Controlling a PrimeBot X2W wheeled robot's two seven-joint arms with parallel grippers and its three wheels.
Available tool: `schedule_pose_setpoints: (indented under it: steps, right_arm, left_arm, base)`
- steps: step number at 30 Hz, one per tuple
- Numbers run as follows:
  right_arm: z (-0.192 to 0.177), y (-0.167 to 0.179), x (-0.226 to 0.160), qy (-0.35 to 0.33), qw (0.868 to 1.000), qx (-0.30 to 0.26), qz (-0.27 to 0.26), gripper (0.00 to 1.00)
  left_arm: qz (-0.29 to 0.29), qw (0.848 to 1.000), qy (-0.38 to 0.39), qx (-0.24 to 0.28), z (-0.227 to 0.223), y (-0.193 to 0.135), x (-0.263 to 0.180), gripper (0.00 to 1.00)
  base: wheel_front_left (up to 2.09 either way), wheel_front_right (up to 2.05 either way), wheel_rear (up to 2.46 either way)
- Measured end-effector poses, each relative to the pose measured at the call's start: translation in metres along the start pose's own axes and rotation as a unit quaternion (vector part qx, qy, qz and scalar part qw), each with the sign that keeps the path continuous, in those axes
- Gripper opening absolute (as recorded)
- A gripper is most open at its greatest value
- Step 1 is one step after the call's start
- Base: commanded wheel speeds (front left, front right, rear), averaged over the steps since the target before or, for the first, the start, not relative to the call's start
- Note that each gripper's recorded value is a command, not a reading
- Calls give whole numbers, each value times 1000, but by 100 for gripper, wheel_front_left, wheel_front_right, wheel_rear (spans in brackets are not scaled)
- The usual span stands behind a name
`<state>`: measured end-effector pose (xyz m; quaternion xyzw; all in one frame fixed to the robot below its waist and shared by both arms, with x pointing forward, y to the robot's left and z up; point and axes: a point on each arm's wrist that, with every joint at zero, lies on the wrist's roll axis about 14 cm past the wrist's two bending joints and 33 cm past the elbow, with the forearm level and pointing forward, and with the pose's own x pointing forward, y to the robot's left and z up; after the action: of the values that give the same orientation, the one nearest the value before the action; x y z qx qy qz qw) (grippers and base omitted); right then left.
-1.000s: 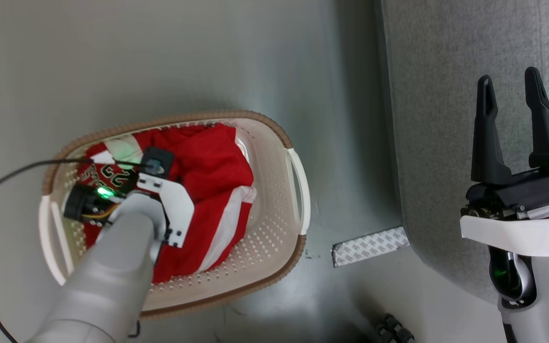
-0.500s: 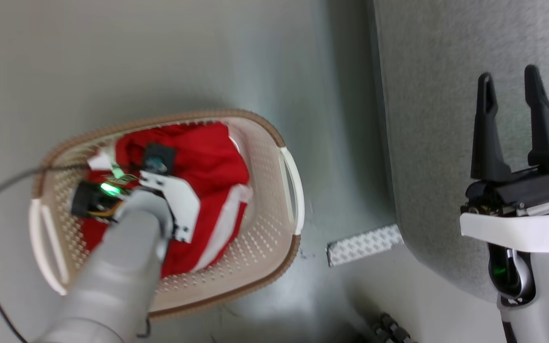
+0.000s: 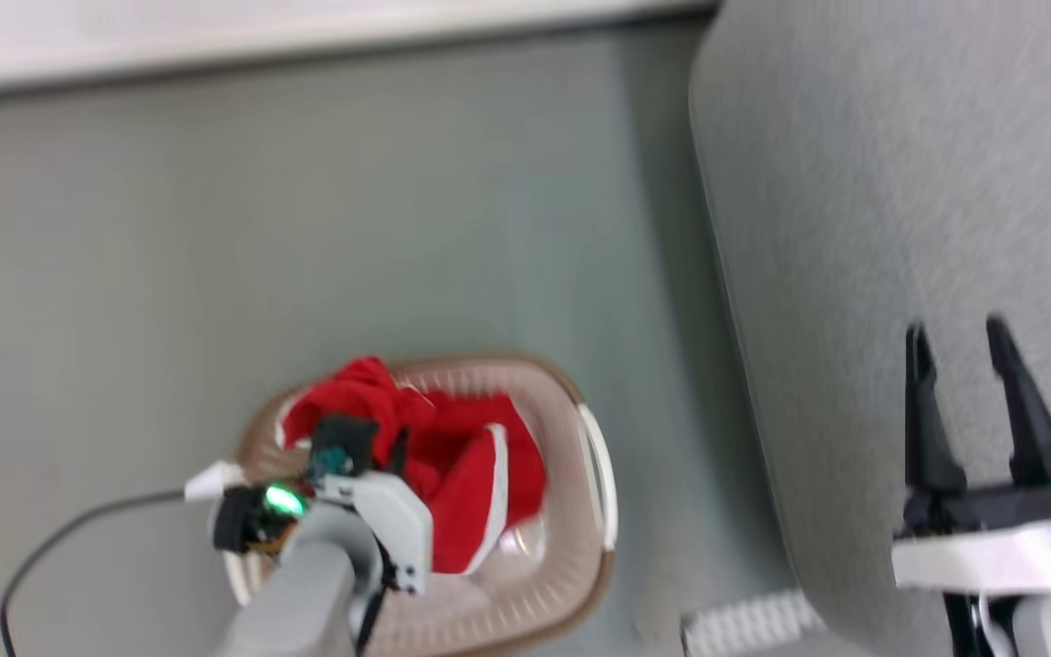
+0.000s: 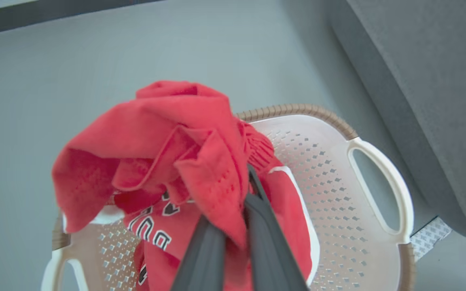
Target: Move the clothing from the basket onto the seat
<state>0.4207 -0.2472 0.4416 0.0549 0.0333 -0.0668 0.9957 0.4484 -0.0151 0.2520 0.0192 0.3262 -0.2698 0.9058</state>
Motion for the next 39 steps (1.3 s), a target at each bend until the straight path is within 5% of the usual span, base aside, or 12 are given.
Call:
schedule_pose_setpoints:
  steps: [16, 22, 39]
  right_arm:
    - [45, 8, -82, -54, 998, 3, 24, 100]
    - [50, 22, -103, -68, 996, 0, 55, 100]
    - [49, 36, -114, -68, 993, -13, 91, 100]
  left_arm:
    - [61, 967, -247, -10, 126, -8, -142, 0]
    - [99, 938, -332, -1, 155, 3, -205, 0]
    - [139, 916, -377, 3, 158, 23, -257, 0]
  base:
    - [0, 0, 0]
    - [0, 0, 0]
    - [0, 0, 0]
